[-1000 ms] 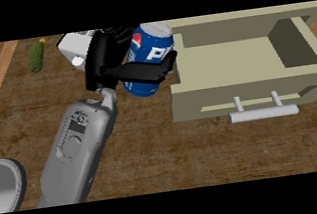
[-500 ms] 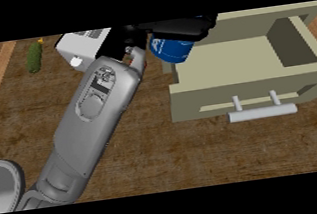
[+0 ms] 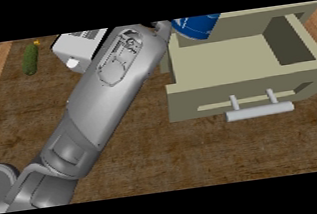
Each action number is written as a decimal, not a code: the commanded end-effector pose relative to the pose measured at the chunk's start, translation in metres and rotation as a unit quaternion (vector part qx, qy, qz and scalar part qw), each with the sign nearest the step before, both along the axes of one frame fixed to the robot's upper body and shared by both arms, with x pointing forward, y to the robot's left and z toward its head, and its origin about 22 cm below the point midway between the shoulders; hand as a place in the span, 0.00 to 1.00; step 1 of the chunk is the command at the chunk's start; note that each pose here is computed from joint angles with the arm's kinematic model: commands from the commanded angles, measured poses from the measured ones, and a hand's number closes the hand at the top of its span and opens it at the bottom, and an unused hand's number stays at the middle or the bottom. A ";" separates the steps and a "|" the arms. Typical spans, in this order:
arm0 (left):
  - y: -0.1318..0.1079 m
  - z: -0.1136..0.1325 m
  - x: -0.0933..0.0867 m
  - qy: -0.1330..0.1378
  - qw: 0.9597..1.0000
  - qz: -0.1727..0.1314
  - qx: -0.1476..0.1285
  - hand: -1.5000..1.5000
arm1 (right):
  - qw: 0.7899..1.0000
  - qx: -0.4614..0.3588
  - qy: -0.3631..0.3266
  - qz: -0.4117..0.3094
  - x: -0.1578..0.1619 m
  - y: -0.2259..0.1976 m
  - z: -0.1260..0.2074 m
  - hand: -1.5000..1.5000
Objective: Pick up the can, place it into the drawer and close the drawer
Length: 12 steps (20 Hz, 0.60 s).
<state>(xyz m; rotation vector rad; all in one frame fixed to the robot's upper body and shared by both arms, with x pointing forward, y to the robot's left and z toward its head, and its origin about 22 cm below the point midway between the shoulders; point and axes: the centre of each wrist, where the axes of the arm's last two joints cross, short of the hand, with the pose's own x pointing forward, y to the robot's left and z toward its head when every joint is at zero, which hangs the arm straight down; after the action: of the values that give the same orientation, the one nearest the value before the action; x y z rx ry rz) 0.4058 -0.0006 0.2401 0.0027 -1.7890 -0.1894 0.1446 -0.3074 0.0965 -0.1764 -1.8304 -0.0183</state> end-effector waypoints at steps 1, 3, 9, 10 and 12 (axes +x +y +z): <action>-0.008 0.024 0.009 -0.005 1.000 -0.014 0.014 1.00 | 1.000 0.001 -0.001 -0.001 0.005 -0.010 0.005 0.00; -0.009 -0.008 0.011 0.007 1.000 -0.002 0.019 1.00 | 1.000 0.003 -0.003 0.011 0.003 -0.005 -0.004 0.00; -0.021 0.004 0.013 -0.009 0.999 0.003 0.041 1.00 | 1.000 -0.014 -0.009 -0.001 0.010 0.006 0.001 0.00; -0.019 -0.002 0.016 -0.007 0.999 0.007 0.045 1.00 | 1.000 -0.006 -0.005 -0.002 0.020 -0.003 0.008 0.00; -0.024 -0.003 0.013 0.012 0.999 0.015 0.040 1.00 | 1.000 -0.005 -0.011 0.011 0.024 0.007 0.006 0.00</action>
<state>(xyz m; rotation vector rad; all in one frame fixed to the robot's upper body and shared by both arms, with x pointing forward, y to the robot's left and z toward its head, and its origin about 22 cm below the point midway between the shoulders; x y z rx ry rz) 0.4181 -0.0201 0.2373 0.0651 -1.7743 -0.2425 0.1585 -0.3047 0.0998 -0.1735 -1.8444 -0.0042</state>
